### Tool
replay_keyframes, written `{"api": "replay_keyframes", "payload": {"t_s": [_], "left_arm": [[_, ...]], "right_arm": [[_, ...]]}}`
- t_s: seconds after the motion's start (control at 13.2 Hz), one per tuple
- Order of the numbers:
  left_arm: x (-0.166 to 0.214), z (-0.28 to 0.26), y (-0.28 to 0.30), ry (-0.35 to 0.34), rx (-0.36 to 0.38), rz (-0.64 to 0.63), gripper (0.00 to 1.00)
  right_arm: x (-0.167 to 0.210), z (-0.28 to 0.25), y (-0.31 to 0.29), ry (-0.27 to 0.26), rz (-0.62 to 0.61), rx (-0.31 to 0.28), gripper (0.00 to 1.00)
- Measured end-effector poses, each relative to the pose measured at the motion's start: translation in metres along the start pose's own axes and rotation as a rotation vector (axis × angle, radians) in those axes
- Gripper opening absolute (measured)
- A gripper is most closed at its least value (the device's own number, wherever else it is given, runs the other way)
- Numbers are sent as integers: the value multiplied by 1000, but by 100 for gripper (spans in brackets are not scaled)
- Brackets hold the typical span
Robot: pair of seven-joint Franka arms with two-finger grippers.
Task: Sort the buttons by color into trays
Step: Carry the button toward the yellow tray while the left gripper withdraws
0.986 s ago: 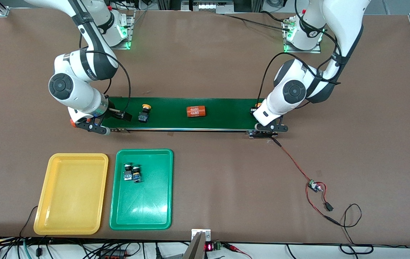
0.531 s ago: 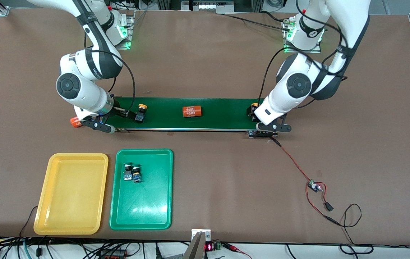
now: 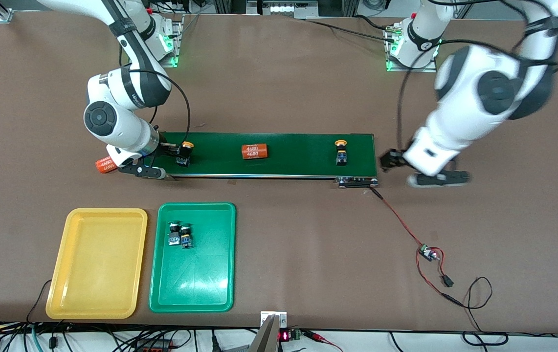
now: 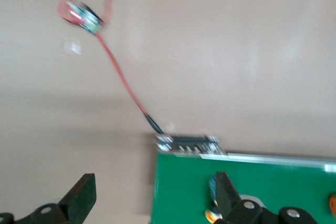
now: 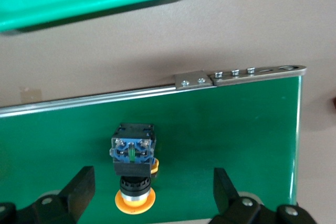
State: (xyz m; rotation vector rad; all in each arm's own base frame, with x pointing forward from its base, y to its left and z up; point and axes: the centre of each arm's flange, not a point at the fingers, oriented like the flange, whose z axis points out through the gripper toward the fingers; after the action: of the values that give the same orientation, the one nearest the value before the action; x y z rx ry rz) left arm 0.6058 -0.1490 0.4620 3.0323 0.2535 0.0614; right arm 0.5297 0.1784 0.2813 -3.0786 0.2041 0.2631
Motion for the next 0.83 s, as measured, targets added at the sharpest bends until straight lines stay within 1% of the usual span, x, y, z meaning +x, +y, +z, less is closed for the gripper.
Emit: {"api": "replay_keyframes", "payload": {"t_s": [0.08, 0.15, 0.23, 0.38, 0.45, 0.53, 0.68, 0.83], "left_arm": [[14, -17, -27, 30, -4, -30, 100], [26, -33, -55, 46, -1, -27, 100], [35, -49, -82, 44, 10, -5, 100], [41, -86, -128, 0, 38, 14, 100], [41, -107, -141, -25, 47, 17, 100], [39, -125, -149, -41, 52, 30, 100], [37, -146, -156, -53, 58, 87, 100], [32, -147, -157, -92, 69, 133, 100]], "right_arm": [[0, 5, 1, -6, -20, -2, 100], [1, 12, 3, -10, -28, -2, 100], [0, 19, 5, -10, -31, -1, 100], [-1, 34, 9, -11, -32, -1, 100], [-2, 40, 11, -13, -32, -1, 96], [-2, 42, 12, -15, -37, -1, 95], [0, 43, 16, -14, -48, -1, 69], [3, 42, 24, -14, -56, 1, 47]]}}
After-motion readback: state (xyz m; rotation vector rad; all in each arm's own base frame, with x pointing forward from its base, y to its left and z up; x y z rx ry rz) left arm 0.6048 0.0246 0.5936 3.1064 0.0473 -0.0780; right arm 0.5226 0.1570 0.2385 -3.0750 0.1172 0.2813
